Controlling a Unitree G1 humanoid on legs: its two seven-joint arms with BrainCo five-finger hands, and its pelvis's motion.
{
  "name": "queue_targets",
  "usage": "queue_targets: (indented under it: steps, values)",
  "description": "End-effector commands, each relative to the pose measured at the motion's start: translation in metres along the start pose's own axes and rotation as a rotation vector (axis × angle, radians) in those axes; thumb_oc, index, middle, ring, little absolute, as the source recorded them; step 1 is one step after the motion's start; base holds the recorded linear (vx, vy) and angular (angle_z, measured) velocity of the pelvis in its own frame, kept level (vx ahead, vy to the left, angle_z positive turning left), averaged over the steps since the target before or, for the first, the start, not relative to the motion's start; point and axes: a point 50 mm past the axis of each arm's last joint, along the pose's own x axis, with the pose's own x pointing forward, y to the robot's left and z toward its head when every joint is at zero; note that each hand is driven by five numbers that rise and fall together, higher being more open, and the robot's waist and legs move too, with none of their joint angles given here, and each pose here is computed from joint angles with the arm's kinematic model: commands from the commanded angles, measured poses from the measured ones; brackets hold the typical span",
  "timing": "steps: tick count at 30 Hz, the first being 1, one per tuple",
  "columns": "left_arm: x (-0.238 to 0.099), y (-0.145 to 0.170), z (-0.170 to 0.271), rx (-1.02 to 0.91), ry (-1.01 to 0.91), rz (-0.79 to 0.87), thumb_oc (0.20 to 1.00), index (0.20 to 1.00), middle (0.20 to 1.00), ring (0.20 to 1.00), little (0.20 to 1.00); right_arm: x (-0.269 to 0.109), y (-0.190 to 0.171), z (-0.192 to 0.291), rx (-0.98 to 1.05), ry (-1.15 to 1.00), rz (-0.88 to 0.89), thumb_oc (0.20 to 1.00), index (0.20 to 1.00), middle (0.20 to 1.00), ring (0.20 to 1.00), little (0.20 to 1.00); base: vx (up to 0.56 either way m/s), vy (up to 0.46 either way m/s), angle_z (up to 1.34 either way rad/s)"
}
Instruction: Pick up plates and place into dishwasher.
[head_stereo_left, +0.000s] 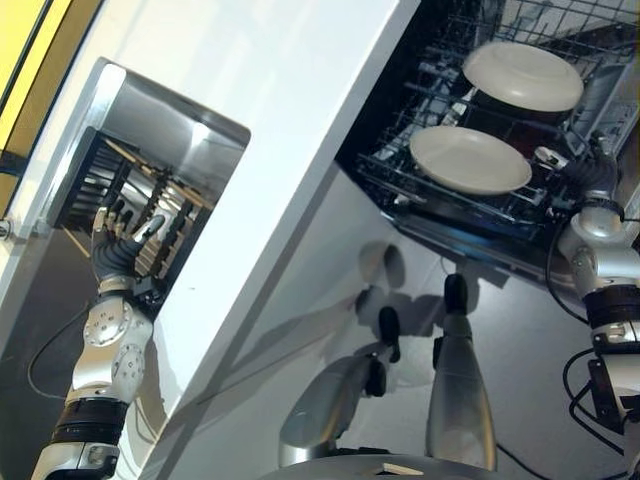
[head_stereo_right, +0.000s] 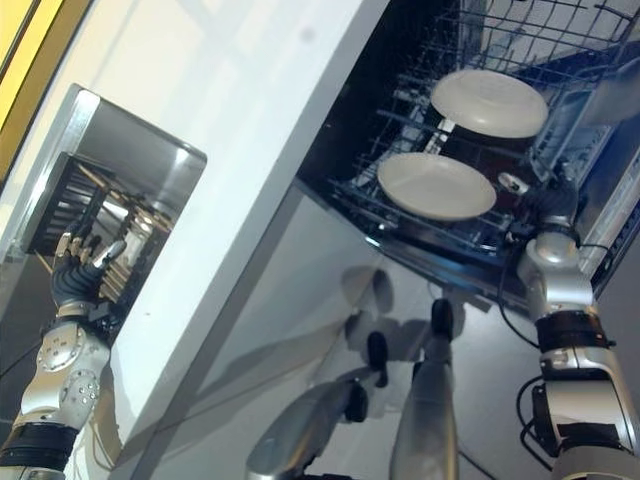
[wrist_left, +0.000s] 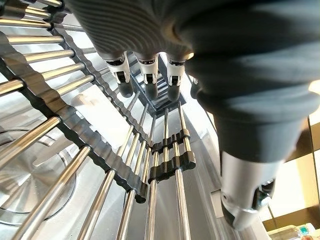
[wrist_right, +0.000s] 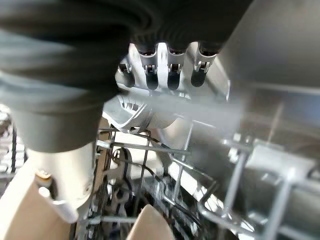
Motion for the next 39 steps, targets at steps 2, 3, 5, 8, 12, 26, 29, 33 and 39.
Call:
queue_targets:
  steps: [2, 3, 5, 8, 12, 26, 29, 33, 39]
  values:
    - [-0.028, -0.071, -0.034, -0.106, 0.124, -0.21, 1.0, 1.0, 1.0, 1.0, 1.0, -0.021, 0.115, 0.075, -0.006, -0.277, 0.582, 1.0, 1.0, 1.0, 1.0, 1.0, -0.01, -0.05, 0.09]
    - [-0.027, -0.071, -0.033, -0.101, 0.12, -0.213, 1.0, 1.0, 1.0, 1.0, 1.0, -0.026, 0.124, 0.083, -0.002, -0.309, 0.622, 1.0, 1.0, 1.0, 1.0, 1.0, -0.02, -0.058, 0.13]
    - [-0.024, -0.07, -0.031, -0.093, 0.113, -0.21, 1.0, 1.0, 1.0, 1.0, 1.0, -0.038, 0.143, 0.1, 0.02, -0.382, 0.719, 1.0, 1.0, 1.0, 1.0, 1.0, -0.02, -0.059, 0.13]
    - [-0.021, -0.066, -0.03, -0.08, 0.104, -0.21, 1.0, 1.0, 1.0, 1.0, 1.0, -0.061, 0.171, 0.121, 0.038, -0.477, 0.863, 1.0, 1.0, 1.0, 1.0, 1.0, -0.01, -0.074, 0.14]
    - [-0.017, -0.061, -0.025, -0.067, 0.093, -0.217, 1.0, 1.0, 1.0, 1.0, 1.0, -0.091, 0.197, 0.141, 0.022, -0.596, 1.022, 1.0, 1.0, 1.0, 1.0, 1.0, 0.0, -0.085, 0.14]
    - [-0.002, -0.043, -0.011, -0.01, 0.07, -0.243, 1.0, 1.0, 1.0, 1.0, 1.0, -0.131, 0.208, 0.174, 0.09, -0.811, 1.16, 1.0, 1.0, 1.0, 1.0, 1.0, 0.0, -0.09, 0.13]
    - [0.001, -0.04, -0.008, 0.008, 0.065, -0.246, 1.0, 1.0, 1.0, 1.0, 1.0, -0.126, 0.199, 0.169, 0.105, -0.8, 1.116, 1.0, 1.0, 1.0, 1.0, 1.0, -0.01, -0.078, 0.08]
    - [0.002, -0.037, -0.008, 0.02, 0.066, -0.234, 1.0, 1.0, 1.0, 1.0, 1.0, -0.114, 0.183, 0.15, 0.047, -0.761, 1.0, 1.0, 1.0, 1.0, 1.0, 1.0, 0.0, -0.049, 0.06]
    - [-0.006, -0.03, -0.024, 0.042, 0.113, -0.197, 1.0, 1.0, 1.0, 1.0, 1.0, -0.099, 0.142, 0.11, -0.051, -0.66, 0.817, 1.0, 1.0, 1.0, 1.0, 1.0, 0.06, -0.01, -0.06]
